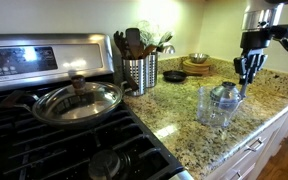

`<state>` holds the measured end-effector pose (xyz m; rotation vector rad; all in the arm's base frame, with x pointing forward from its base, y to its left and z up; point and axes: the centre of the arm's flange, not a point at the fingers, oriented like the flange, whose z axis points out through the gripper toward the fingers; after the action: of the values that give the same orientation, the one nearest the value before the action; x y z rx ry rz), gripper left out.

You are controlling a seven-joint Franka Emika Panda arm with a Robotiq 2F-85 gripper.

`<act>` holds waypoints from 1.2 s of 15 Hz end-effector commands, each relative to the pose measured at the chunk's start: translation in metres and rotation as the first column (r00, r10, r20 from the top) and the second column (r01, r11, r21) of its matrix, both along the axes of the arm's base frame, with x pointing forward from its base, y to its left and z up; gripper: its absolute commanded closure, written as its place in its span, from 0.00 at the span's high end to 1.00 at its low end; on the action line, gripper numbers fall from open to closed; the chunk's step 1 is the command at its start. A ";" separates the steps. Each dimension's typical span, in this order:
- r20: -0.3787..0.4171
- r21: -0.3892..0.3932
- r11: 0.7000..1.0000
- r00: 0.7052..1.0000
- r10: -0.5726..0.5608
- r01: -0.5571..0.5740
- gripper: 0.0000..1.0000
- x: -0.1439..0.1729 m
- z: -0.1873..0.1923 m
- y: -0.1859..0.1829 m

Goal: Take the top off the food cup and pick the blade and put it on the table

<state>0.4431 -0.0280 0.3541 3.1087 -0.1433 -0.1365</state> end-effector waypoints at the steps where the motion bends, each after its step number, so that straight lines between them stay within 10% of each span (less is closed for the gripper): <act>1: 0.018 -0.007 0.999 0.999 -0.046 0.046 0.13 -0.002 -0.022 0.007; 18: 0.098 -0.004 0.996 0.992 -0.083 0.084 0.13 0.013 -0.059 0.044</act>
<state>0.4582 0.0008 0.3008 3.0937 -0.2694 -0.0237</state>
